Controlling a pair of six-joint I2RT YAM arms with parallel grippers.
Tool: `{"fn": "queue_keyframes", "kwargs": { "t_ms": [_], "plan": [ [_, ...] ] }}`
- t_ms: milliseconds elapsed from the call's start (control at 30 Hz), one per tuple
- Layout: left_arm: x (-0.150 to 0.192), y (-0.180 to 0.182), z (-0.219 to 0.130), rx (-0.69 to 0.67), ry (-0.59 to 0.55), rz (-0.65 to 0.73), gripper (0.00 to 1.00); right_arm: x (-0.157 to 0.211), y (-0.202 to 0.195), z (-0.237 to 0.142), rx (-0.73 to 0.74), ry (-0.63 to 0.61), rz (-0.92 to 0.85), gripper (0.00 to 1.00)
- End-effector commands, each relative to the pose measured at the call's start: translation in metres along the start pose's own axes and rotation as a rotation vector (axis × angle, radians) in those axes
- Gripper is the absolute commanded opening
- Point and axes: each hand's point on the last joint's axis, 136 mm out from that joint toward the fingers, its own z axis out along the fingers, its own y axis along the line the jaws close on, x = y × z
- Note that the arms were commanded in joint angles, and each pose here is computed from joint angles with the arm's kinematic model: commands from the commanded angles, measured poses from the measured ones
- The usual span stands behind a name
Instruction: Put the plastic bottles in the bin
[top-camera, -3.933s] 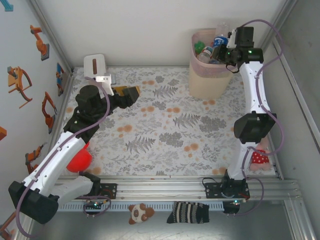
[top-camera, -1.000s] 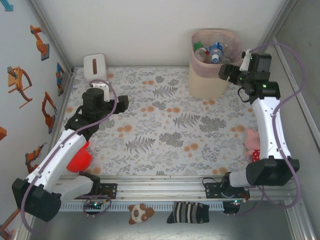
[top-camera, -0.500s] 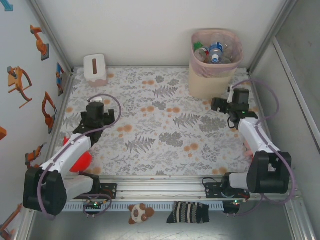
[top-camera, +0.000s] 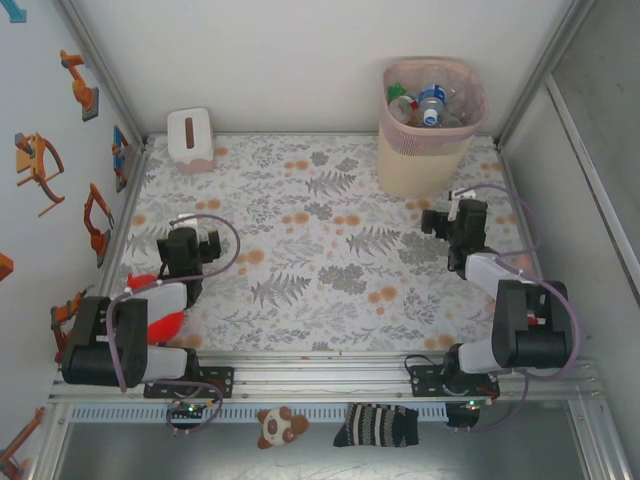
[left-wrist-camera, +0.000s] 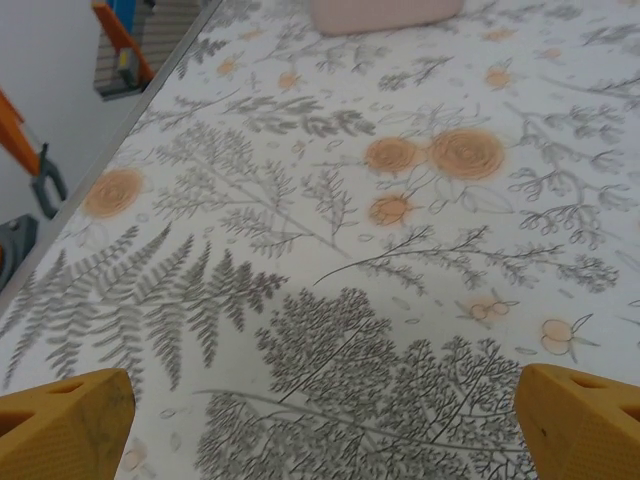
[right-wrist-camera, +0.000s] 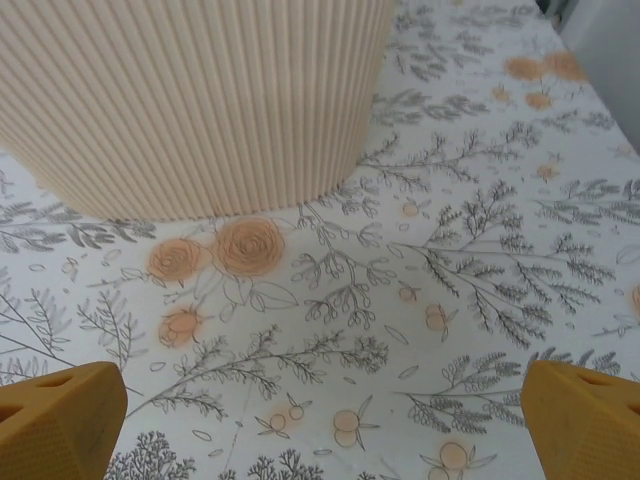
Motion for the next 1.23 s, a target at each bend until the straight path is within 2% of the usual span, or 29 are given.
{"fn": "queue_keyframes", "kwargs": {
  "t_ms": [0, 167, 400, 1200],
  "plan": [
    [-0.04, -0.008, 0.005, 0.067, -0.177, -0.045, 0.97, -0.004, 0.002, -0.008, -0.018, -0.127, -0.02, 1.0],
    [-0.029, -0.019, 0.018, 0.156, -0.177, -0.046, 0.97, 0.012, 0.001, 0.002, -0.025, -0.123, -0.014, 1.0],
    [-0.024, -0.026, 0.028, 0.235, -0.087, -0.051, 0.97, 0.02, -0.002, 0.006, -0.018, -0.142, 0.0, 1.0],
    [-0.025, -0.025, 0.028, 0.237, -0.089, -0.059, 0.97, 0.02, -0.009, 0.008, 0.007, -0.139, 0.026, 0.99]
  ]
}}
